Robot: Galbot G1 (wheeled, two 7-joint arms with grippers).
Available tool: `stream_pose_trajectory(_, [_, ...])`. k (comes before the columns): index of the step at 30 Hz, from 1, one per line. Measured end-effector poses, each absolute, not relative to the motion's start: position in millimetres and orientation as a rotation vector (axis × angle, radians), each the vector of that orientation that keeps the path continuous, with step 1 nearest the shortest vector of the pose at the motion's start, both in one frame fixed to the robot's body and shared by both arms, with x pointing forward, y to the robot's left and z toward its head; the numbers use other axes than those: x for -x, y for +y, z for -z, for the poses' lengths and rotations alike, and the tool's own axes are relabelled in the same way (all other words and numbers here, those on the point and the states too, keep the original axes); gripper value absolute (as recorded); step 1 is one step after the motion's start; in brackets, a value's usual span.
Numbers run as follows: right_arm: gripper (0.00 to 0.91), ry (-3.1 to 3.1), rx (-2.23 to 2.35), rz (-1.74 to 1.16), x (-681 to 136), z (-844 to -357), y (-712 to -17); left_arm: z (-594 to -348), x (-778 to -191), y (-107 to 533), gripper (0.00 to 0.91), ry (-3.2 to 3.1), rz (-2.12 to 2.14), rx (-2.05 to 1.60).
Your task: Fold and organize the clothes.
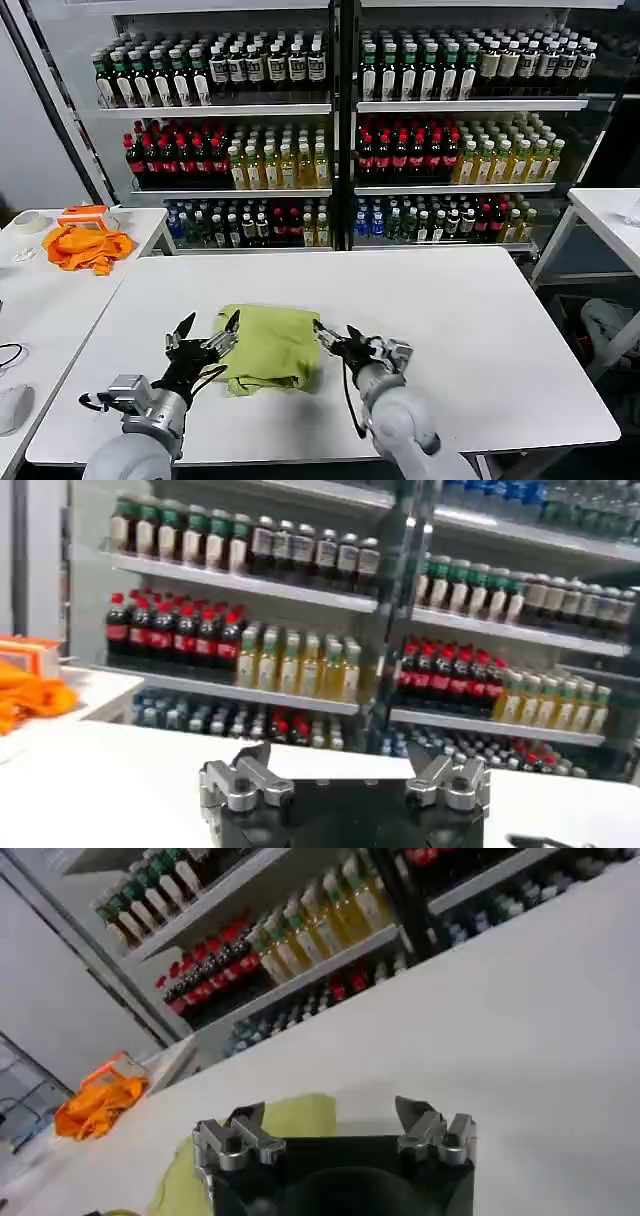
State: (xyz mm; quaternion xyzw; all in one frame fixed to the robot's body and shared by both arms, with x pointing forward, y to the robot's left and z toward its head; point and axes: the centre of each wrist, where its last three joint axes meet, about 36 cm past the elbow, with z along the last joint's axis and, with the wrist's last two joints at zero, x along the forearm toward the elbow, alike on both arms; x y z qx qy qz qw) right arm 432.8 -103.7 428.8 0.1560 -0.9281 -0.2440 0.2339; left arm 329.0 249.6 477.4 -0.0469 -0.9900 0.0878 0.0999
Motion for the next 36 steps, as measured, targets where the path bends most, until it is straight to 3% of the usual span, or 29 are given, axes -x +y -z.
stream_pose_trajectory(1, [0.907,-2.541,-0.432,0.678,-437.1,-428.4,-99.5,-477.2,-327.8,250.1,0.907,-2.926,-0.262,0.134])
stream_pose_trajectory(3, [0.756,-2.532,-0.43,0.693,-446.5,-427.8,-92.0,-476.8,-326.2,251.6,0.907,-2.926,-0.265,0.12])
stream_pose_trajectory(4, [0.433,-2.529,-0.429,0.702,-451.6,-427.6,-88.2,-476.4,-325.3,252.0,0.907,-2.925,-0.267,0.115])
stream_pose_trajectory(5, [0.191,-2.524,-0.427,0.709,-455.3,-426.8,-84.9,-475.8,-324.5,252.7,0.907,-2.924,-0.269,0.109])
stream_pose_trajectory(7, [0.02,-2.511,-0.419,0.724,-462.6,-424.6,-78.1,-474.7,-323.0,254.0,0.907,-2.92,-0.271,0.1])
stream_pose_trajectory(36, [0.0,-2.477,-0.286,0.684,-511.7,-399.1,-68.5,-461.2,-323.8,260.0,0.907,-2.896,-0.287,0.064])
